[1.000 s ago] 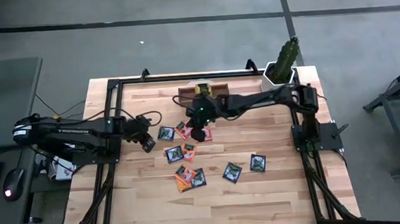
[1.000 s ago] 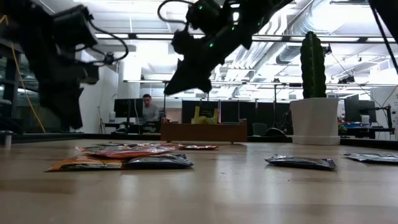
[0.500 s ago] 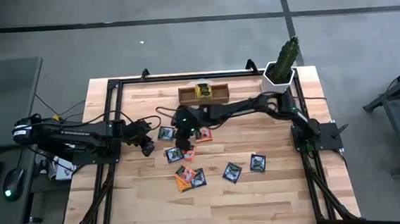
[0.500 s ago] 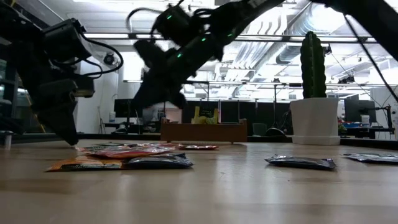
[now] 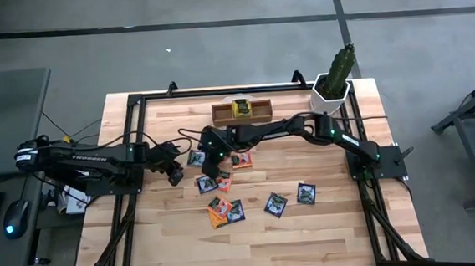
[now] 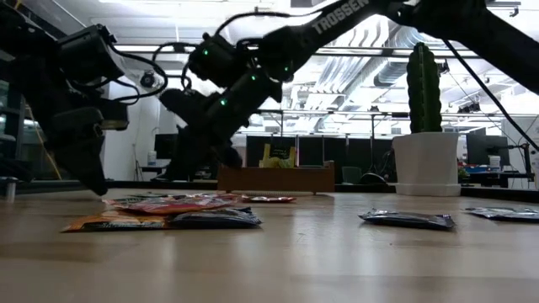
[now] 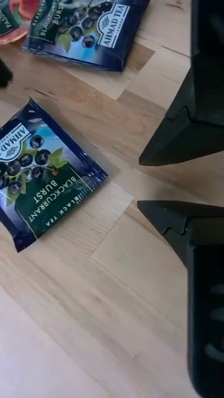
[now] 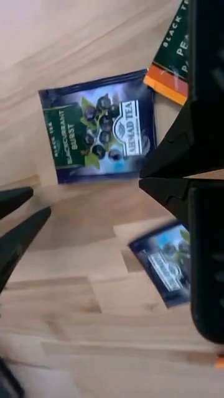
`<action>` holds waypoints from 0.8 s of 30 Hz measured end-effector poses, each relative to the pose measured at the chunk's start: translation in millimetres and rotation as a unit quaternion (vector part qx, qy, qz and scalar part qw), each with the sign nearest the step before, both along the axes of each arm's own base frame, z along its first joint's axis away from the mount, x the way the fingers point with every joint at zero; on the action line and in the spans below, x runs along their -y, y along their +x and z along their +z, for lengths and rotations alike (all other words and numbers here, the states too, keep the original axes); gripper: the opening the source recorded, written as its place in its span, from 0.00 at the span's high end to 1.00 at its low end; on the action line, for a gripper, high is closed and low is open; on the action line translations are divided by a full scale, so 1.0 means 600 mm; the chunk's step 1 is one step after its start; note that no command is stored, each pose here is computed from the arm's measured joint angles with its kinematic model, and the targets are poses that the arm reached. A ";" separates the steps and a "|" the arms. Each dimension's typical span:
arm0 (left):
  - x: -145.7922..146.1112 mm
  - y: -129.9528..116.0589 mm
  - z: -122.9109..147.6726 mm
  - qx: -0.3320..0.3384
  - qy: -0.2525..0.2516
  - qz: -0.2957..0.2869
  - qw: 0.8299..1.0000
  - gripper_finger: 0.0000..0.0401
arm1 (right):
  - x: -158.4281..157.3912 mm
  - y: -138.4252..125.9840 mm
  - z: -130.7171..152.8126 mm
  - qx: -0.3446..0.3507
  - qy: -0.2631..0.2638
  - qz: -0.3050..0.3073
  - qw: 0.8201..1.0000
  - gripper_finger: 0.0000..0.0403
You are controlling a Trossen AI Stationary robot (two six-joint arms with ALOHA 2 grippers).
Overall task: Pick & Place Tea
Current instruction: Put the purple tea bag in the left compartment of the organizer
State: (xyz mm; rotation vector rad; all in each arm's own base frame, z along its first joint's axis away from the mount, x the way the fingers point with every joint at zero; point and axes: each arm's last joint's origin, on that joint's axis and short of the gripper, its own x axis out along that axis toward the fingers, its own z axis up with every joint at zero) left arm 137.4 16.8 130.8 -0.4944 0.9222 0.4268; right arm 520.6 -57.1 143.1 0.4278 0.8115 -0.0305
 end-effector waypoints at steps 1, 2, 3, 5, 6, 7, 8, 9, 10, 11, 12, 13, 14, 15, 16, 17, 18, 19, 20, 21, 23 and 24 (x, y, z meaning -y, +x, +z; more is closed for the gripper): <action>0.000 0.000 0.000 0.000 0.000 -0.001 1.000 0.75 | 0.002 -0.001 -0.006 0.003 -0.001 -0.001 1.000 1.00; 0.000 0.000 0.000 0.000 0.001 -0.002 1.000 0.75 | 0.003 -0.003 -0.011 0.002 0.001 -0.003 1.000 1.00; 0.000 0.000 0.000 0.000 0.001 -0.002 1.000 0.75 | 0.005 -0.004 -0.014 -0.001 0.002 -0.005 1.000 1.00; 0.000 0.000 0.000 0.000 0.002 -0.003 1.000 0.75 | 0.008 -0.005 -0.016 0.000 0.002 -0.006 1.000 1.00; 0.000 0.000 0.000 0.000 0.003 -0.002 1.000 0.75 | 0.008 -0.004 -0.016 0.004 -0.002 -0.002 1.000 1.00; 0.000 0.000 0.000 -0.001 0.004 -0.002 1.000 0.75 | 0.008 -0.004 -0.015 0.007 -0.010 0.005 1.000 1.00; 0.000 0.000 0.000 -0.001 0.005 -0.001 1.000 0.75 | 0.008 -0.003 -0.015 0.011 -0.020 0.013 1.000 1.00; -0.001 0.000 0.000 -0.001 0.006 0.000 1.000 0.75 | 0.008 -0.002 -0.014 0.017 -0.031 0.021 0.999 1.00; -0.001 0.000 0.000 -0.001 0.007 0.000 1.000 0.75 | 0.007 -0.001 -0.013 0.023 -0.040 0.026 0.999 1.00; -0.001 0.000 0.000 -0.001 0.008 0.000 1.000 0.75 | 0.007 0.000 -0.012 0.026 -0.047 0.026 0.998 1.00; -0.001 0.000 0.000 -0.001 0.009 -0.003 1.000 0.75 | 0.007 0.000 -0.012 0.028 -0.054 0.026 0.998 1.00; -0.001 0.000 0.000 -0.002 0.011 -0.006 1.000 0.75 | 0.007 0.000 -0.012 0.027 -0.062 0.029 0.997 1.00; -0.001 0.000 0.000 -0.002 0.012 -0.006 1.000 0.75 | 0.006 0.000 -0.013 0.026 -0.076 0.036 0.996 1.00; -0.001 0.000 0.000 -0.002 0.012 -0.007 1.000 0.75 | 0.005 0.001 -0.015 0.028 -0.090 0.046 0.994 1.00; -0.001 0.000 0.000 -0.002 0.012 -0.007 1.000 0.75 | 0.003 0.001 -0.016 0.029 -0.104 0.059 0.992 1.00; -0.001 0.000 0.000 -0.003 0.012 -0.007 1.000 0.75 | 0.001 0.001 -0.017 0.029 -0.115 0.071 0.990 1.00; -0.001 0.000 0.000 -0.003 0.012 -0.007 1.000 0.75 | 0.000 0.002 -0.017 0.031 -0.124 0.079 0.989 1.00; -0.001 0.000 0.000 -0.003 0.012 -0.007 1.000 0.75 | -0.002 0.002 -0.017 0.031 -0.131 0.083 0.987 1.00; -0.001 0.000 0.000 -0.003 0.012 -0.007 1.000 0.75 | -0.002 0.002 -0.019 0.031 -0.140 0.083 0.986 1.00; -0.001 0.000 0.000 -0.003 0.012 -0.007 1.000 0.75 | -0.001 0.003 -0.020 0.030 -0.146 0.081 0.985 1.00; -0.001 0.000 0.000 -0.003 0.012 -0.007 1.000 0.75 | 0.000 0.002 -0.026 0.023 -0.150 0.079 0.985 1.00; -0.001 0.000 0.000 -0.003 0.012 -0.007 1.000 0.75 | 0.000 0.004 -0.032 0.023 -0.150 0.079 0.985 1.00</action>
